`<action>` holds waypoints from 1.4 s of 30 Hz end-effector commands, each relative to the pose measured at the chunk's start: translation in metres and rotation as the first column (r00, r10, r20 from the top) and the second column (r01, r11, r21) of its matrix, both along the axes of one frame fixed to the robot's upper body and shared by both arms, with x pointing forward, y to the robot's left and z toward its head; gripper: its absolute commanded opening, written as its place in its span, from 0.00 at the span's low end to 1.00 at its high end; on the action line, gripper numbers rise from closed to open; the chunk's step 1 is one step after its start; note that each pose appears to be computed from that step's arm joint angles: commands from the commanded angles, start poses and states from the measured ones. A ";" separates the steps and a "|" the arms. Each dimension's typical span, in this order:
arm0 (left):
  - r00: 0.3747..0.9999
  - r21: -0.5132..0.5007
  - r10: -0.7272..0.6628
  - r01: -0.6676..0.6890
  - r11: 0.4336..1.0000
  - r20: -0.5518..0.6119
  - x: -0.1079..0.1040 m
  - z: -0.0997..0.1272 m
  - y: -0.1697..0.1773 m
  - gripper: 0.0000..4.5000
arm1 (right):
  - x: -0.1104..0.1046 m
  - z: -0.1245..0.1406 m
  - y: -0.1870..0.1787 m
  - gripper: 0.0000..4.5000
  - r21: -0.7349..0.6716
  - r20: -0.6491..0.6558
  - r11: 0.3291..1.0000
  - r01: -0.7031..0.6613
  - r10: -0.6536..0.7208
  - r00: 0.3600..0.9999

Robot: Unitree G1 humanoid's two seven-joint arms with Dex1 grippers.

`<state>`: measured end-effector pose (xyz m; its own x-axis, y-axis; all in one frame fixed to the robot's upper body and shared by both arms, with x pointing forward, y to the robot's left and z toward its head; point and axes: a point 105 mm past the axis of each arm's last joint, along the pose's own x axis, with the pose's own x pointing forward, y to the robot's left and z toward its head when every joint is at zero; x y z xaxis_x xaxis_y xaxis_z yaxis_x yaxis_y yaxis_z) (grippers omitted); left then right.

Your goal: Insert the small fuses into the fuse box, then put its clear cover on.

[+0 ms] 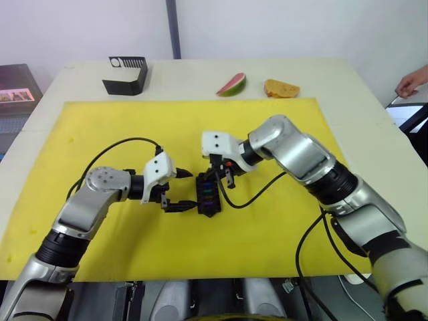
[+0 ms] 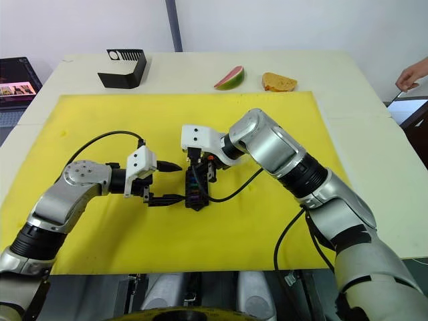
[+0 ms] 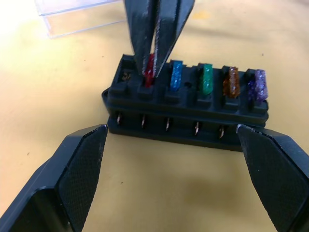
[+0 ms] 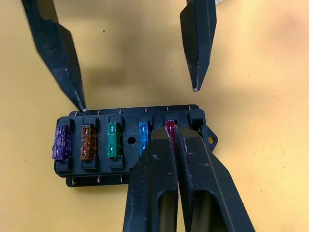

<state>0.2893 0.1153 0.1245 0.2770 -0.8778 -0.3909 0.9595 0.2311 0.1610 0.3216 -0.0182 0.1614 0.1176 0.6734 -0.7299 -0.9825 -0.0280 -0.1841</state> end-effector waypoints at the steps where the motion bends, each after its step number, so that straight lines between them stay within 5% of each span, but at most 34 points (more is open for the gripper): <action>1: 0.999 -0.012 -0.008 0.009 1.000 0.043 -0.002 0.009 -0.002 1.00 | -0.001 -0.016 -0.001 0.00 -0.046 -0.041 0.999 0.001 -0.003 0.999; 33: 0.999 -0.008 -0.012 0.012 1.000 0.037 0.002 0.009 -0.002 1.00 | 0.001 0.003 0.003 0.00 -0.004 0.021 1.000 -0.009 0.009 1.000; 37: 0.999 -0.010 -0.012 0.012 1.000 0.037 0.002 0.008 -0.003 1.00 | 0.002 0.002 0.002 0.32 -0.006 0.024 1.000 0.000 0.001 1.000; 42: 0.999 -0.008 -0.011 0.011 1.000 0.037 0.001 0.007 -0.002 1.00 | 0.001 0.004 0.003 0.32 0.001 0.032 1.000 -0.009 0.009 0.999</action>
